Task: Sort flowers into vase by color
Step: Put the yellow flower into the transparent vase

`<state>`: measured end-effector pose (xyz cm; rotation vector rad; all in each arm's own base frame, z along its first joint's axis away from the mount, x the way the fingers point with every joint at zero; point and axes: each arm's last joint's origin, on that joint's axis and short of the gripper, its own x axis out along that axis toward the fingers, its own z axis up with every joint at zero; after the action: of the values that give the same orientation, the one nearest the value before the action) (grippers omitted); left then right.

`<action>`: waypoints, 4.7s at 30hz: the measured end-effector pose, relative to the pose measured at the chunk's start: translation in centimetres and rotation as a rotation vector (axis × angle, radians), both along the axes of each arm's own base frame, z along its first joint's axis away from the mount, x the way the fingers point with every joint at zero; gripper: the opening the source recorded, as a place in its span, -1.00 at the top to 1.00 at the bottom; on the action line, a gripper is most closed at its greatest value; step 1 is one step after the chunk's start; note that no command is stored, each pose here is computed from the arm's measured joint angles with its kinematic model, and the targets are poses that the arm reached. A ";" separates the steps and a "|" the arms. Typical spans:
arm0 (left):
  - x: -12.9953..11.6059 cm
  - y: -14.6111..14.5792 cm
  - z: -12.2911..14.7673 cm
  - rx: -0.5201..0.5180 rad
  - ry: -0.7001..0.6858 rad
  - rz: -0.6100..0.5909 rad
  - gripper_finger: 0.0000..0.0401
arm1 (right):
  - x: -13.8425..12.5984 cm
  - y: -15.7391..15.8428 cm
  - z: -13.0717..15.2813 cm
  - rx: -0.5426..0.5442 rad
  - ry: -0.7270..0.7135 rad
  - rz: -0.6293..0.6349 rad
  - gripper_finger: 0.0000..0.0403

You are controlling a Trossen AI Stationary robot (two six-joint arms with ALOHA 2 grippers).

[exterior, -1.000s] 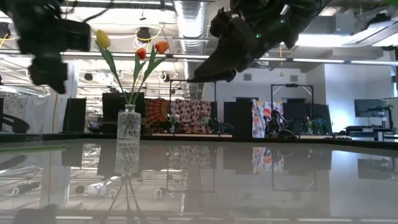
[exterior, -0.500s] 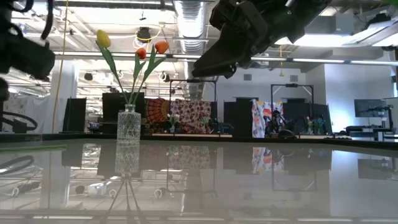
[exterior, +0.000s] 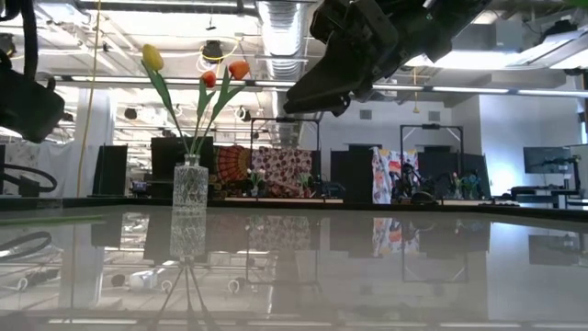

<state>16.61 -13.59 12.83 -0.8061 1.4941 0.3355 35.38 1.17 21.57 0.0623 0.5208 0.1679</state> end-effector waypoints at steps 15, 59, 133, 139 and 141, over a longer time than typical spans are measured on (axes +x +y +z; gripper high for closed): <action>0.8 0.7 0.9 0.143 -0.051 -0.150 0.96 | 0.0 0.0 0.0 0.038 0.010 -0.025 0.04; 12.9 15.6 7.8 0.230 -0.873 -0.201 1.00 | 0.1 2.6 0.4 -0.912 0.039 0.081 0.11; 2.7 11.7 12.5 1.070 -1.782 -0.414 0.31 | 1.1 1.8 5.7 -0.223 -0.694 -0.013 0.91; 3.9 11.5 13.5 1.069 -1.787 -0.405 0.31 | 1.2 1.5 5.7 -0.230 -0.689 -0.041 0.91; 4.5 11.5 13.5 1.055 -1.784 -0.418 0.31 | 1.2 1.5 5.7 -0.230 -0.689 -0.042 0.91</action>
<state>21.09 -2.14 26.38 0.2260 -0.3154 -0.0284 36.54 2.62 27.23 -0.2048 -0.1510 0.0789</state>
